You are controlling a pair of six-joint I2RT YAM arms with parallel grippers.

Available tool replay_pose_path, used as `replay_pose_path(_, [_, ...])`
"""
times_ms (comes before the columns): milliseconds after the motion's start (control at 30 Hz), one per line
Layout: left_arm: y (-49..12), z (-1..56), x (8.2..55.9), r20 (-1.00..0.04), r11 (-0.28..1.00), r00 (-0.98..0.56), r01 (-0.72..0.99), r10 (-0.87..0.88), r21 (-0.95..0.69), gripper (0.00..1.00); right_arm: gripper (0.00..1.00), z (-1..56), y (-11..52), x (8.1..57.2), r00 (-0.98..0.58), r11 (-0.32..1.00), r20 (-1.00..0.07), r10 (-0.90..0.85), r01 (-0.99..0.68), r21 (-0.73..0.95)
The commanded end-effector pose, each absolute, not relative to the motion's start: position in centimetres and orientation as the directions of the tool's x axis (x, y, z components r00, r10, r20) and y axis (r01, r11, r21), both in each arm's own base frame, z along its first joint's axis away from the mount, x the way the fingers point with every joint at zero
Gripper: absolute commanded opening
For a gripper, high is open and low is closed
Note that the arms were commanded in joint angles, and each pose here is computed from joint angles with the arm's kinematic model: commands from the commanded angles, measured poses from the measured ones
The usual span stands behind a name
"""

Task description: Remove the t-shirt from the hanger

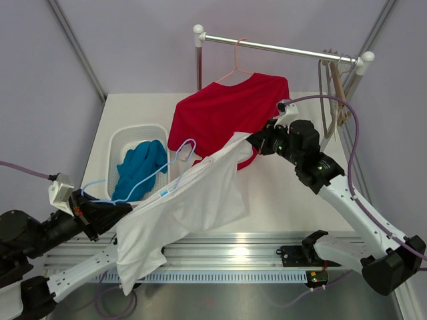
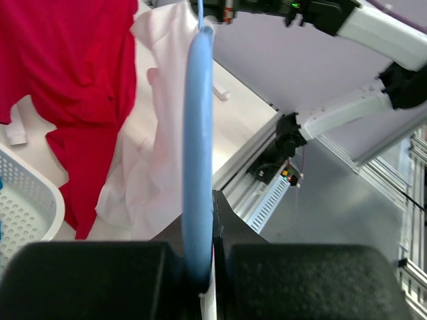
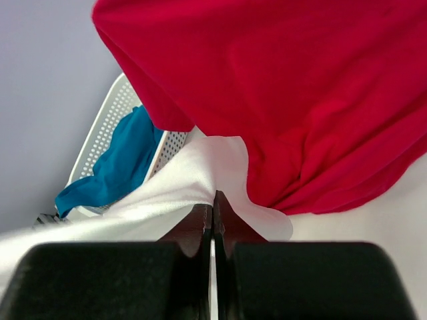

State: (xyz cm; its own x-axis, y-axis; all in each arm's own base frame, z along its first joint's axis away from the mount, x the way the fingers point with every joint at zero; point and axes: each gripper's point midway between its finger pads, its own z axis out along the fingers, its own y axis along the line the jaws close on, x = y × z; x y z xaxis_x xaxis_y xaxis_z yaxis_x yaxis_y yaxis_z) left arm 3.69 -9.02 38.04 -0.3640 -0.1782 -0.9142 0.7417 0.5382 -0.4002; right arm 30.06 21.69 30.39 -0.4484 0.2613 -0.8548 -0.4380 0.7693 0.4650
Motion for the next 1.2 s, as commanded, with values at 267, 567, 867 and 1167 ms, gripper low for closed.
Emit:
replay_pose_path(267, [-6.8, 39.1, 2.4, -0.913, 0.534, -0.334, 0.741, -0.235, -0.408, 0.00, 0.00, 30.2, 22.6, 30.1, -0.490, 0.715, -0.812, 0.318, -0.439, 0.545])
replay_pose_path(567, [-14.4, 41.2, 11.3, -0.911, 0.628, -0.300, 0.659, -0.284, -0.413, 0.00, 0.54, 29.5, 26.9, 22.2, -0.558, 0.614, -0.798, 0.227, -0.554, 0.562])
replay_pose_path(867, [-18.5, 43.0, 14.7, -0.872, 0.598, -0.292, 0.639, -0.393, -0.484, 0.00, 0.73, 34.4, 27.1, 17.2, -0.519, 0.467, -0.801, 0.297, -0.653, 0.596])
replay_pose_path(1167, [-23.2, 42.1, 18.7, -0.868, 0.636, -0.344, 0.591, -0.357, -0.496, 0.00, 0.68, 37.0, 33.4, 12.9, -0.501, 0.305, -0.798, 0.335, -0.744, 0.594])
